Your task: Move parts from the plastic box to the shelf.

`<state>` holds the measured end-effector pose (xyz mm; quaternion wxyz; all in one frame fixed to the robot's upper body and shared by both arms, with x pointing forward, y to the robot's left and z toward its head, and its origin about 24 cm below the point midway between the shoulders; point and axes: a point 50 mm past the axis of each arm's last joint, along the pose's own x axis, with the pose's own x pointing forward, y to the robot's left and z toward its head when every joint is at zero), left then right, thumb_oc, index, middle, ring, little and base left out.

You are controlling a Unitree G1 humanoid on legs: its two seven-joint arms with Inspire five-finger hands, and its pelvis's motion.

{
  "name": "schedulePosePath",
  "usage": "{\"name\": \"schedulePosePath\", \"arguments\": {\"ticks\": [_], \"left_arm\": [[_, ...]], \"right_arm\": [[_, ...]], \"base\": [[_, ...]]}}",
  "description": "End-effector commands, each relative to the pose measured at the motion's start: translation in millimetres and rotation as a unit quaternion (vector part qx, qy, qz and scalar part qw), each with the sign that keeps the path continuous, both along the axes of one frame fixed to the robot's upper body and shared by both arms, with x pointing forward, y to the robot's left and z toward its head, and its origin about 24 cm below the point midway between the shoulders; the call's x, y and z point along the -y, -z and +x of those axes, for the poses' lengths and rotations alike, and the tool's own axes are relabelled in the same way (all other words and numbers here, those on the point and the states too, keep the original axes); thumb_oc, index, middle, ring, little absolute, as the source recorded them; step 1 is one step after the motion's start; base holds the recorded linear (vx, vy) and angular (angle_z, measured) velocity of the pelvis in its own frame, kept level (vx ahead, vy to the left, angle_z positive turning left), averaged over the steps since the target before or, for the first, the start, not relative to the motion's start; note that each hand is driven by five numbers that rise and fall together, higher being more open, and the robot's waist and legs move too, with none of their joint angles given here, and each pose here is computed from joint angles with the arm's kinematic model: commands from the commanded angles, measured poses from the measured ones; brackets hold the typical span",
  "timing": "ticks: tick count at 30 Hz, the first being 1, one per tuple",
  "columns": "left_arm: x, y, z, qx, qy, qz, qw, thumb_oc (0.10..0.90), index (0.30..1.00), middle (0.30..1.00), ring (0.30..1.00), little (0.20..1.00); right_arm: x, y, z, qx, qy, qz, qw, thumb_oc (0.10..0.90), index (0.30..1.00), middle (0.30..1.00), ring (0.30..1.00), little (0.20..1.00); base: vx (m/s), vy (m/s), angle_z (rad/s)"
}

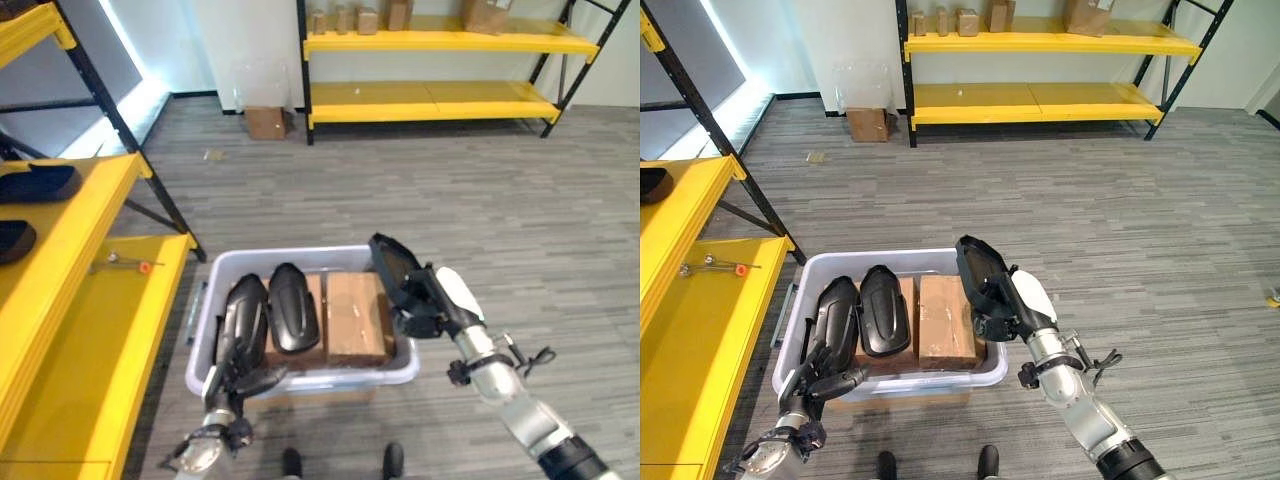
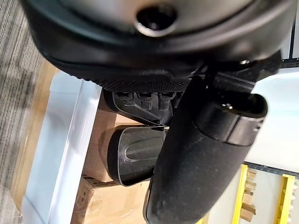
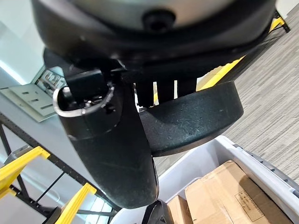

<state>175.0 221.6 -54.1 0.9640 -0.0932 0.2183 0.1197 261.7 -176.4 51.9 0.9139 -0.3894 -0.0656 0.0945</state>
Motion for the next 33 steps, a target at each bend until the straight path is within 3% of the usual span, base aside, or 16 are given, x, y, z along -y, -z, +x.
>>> {"name": "schedulePosePath", "arguments": {"ticks": [1,11,16,20,24,33], "left_arm": [[-2,-27,29,0.086,0.012,0.023,0.996,0.900,1.000,1.000,1.000,1.000],[3,-31,35,0.099,0.018,0.004,0.995,0.900,1.000,1.000,1.000,1.000],[12,-39,48,0.117,0.043,0.006,0.992,0.900,1.000,1.000,1.000,1.000],[17,-42,52,0.124,0.059,0.002,0.990,0.900,1.000,1.000,1.000,1.000],[15,-38,45,0.115,0.062,0.003,0.991,0.900,1.000,1.000,1.000,1.000],[3,-44,38,0.122,0.076,0.021,0.989,0.900,1.000,1.000,1.000,1.000]], "right_arm": [[-16,-85,14,0.196,-0.065,0.050,0.977,0.400,0.300,0.300,0.300,0.300],[-38,-121,25,0.274,-0.106,0.032,0.955,0.400,0.300,0.300,0.300,0.300],[-27,-127,22,0.309,-0.079,-0.009,0.948,0.400,0.300,0.300,0.300,0.300],[-4,-133,8,0.350,-0.047,-0.112,0.929,0.400,0.300,0.300,0.300,0.300],[7,-137,-2,0.362,-0.036,-0.160,0.917,0.400,0.300,0.300,0.300,0.300],[0,-139,-2,0.346,-0.060,-0.144,0.925,0.400,0.300,0.300,0.300,0.300]], "base": [[-0.07,-0.246,0.14],[-0.10,-0.173,0.20],[-0.06,-0.119,1.25],[-0.02,0.039,1.01],[0.07,0.239,1.12],[0.04,0.203,0.41]]}}
